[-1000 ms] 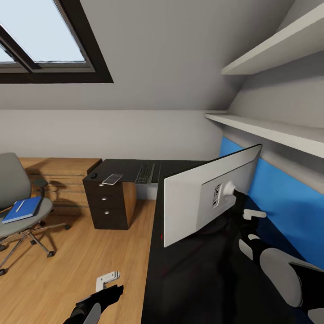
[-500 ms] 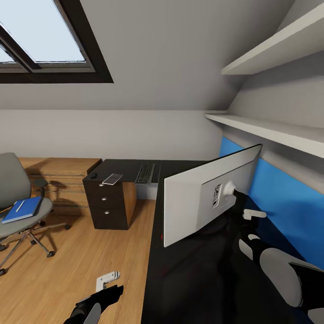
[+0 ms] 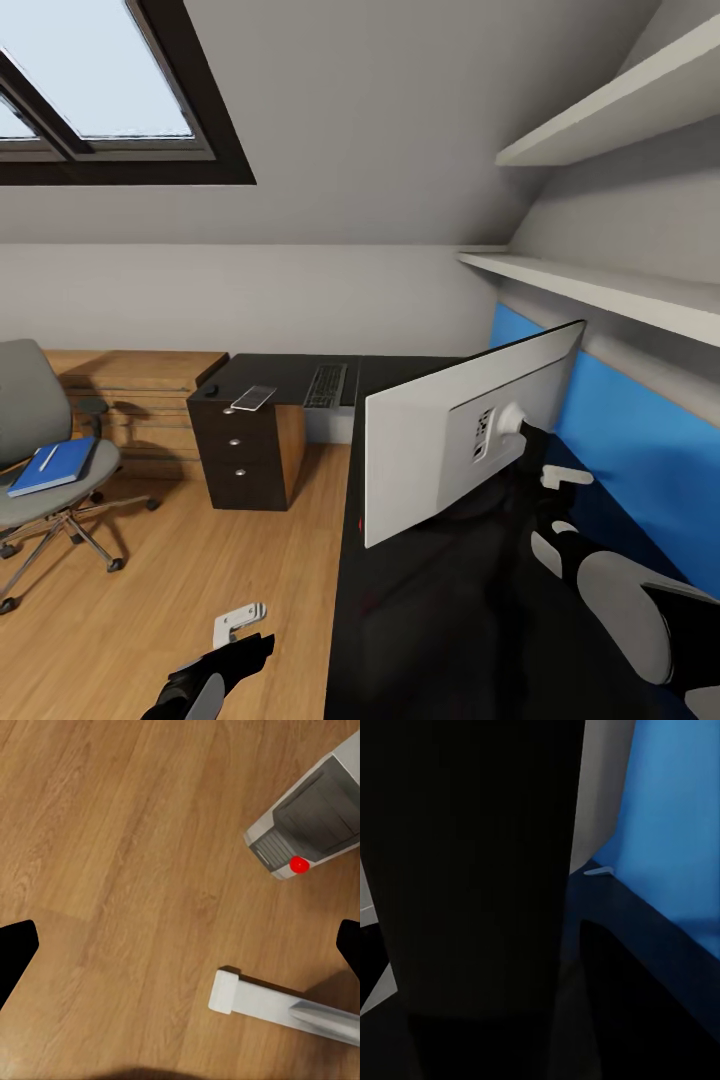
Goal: In the bedroom, organize the workspace by keeping the computer under the desk, ensuring the monitor is on the desk, placing the keyboard on the desk next to the monitor, placing the mouse on the desk next to the keyboard, moving the folder from the swivel chair onto the desk next to the mouse, stacking the notebook on top of the folder with the pen on top of the notebook, and positioning the swivel chair next to the desk.
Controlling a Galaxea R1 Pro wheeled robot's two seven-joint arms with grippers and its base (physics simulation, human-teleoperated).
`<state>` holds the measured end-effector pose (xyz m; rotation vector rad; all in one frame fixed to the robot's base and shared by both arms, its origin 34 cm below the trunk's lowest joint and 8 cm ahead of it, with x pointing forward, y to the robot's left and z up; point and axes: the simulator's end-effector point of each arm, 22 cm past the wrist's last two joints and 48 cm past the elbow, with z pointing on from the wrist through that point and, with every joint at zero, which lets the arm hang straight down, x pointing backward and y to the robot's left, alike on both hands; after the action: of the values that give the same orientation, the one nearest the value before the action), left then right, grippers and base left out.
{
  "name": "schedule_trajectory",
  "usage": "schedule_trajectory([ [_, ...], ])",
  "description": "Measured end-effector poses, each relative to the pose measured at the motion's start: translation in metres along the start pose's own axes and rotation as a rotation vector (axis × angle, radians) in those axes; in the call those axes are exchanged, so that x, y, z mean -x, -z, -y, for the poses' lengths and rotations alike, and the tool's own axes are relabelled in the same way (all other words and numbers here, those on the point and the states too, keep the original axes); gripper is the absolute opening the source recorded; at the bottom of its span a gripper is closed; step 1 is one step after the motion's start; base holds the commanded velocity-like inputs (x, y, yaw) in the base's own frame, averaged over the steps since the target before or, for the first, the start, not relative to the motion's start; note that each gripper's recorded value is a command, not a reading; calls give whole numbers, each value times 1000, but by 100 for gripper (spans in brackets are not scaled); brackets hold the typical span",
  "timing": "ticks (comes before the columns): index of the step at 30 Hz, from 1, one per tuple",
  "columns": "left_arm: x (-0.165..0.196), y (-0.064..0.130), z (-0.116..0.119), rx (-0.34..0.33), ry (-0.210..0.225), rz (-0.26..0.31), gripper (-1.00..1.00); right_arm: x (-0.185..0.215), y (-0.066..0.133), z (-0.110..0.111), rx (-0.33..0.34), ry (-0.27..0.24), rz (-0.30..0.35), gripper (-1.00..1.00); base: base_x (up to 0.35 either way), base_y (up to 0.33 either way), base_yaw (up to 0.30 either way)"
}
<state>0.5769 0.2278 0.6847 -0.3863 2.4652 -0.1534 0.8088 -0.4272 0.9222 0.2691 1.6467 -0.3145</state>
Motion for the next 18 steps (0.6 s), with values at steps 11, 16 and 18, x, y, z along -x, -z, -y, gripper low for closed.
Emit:
schedule_trajectory([
  [11, 0, 0, 0, 1, 1, 0, 100, 0, 0, -4, 18, 25, 2, 100, 0, 1, 0],
  [16, 0, 0, 0, 0, 0, 0, 100, 0, 0, -4, 18, 25, 2, 100, 0, 0, 0],
  [18, 0, 0, 0, 0, -1, 0, 100, 0, 0, -4, 18, 25, 2, 100, 0, 0, 0],
])
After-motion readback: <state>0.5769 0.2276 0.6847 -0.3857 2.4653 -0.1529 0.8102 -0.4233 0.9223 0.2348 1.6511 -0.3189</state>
